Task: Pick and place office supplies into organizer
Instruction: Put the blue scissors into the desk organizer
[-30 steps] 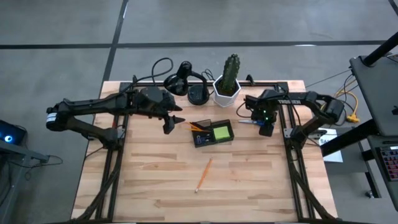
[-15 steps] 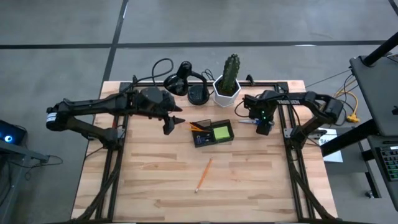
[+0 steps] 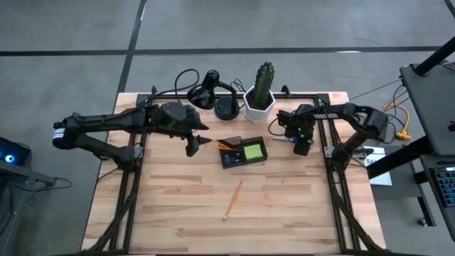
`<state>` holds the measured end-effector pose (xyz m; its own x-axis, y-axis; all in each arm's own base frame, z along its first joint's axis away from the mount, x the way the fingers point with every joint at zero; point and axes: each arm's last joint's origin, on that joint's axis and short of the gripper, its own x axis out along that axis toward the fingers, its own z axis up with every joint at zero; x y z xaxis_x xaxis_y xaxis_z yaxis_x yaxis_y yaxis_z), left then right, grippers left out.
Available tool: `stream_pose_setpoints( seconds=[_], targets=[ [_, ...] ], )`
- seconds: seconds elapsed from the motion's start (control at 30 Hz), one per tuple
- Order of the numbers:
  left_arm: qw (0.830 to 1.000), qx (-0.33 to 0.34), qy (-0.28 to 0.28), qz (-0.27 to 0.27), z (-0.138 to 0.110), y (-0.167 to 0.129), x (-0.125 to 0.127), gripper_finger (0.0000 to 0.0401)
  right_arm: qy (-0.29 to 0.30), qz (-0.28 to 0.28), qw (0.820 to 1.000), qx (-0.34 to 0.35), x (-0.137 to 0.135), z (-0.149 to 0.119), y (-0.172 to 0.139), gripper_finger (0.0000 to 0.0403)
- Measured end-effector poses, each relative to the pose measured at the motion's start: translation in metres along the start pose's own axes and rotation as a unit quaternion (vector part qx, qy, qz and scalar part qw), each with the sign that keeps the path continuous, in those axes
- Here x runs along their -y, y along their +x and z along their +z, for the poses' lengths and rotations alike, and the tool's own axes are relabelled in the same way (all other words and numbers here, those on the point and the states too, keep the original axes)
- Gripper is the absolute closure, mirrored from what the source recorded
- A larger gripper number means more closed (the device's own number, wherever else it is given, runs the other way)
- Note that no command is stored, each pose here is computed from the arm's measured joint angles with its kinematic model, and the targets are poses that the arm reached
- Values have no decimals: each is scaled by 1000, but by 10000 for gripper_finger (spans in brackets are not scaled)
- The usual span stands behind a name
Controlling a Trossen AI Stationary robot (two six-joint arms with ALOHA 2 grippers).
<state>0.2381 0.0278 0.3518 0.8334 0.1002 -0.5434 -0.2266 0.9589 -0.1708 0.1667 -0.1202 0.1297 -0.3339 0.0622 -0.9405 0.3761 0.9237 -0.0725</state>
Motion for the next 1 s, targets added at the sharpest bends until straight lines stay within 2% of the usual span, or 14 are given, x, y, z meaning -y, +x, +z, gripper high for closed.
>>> stream_pose_setpoints(
  seconds=[0.17, 0.3, 0.67, 1.0],
  targets=[
    [1000, -6, 0, 1, -1, 0, 0, 166, 3, 9, 1000, -17, 4, 2, 6, 212],
    [1000, -7, -11, 2, -1, 0, 0, 166, 1, 21, 999, -27, 6, 4, 10, 230],
    [1000, 3, -11, 0, 0, -6, 0, 166, -15, 22, 999, -25, 6, 4, 11, 339],
    [1000, 7, -11, -1, 0, -9, 0, 166, -11, 30, 999, -25, 6, 4, 10, 341]
  ],
)
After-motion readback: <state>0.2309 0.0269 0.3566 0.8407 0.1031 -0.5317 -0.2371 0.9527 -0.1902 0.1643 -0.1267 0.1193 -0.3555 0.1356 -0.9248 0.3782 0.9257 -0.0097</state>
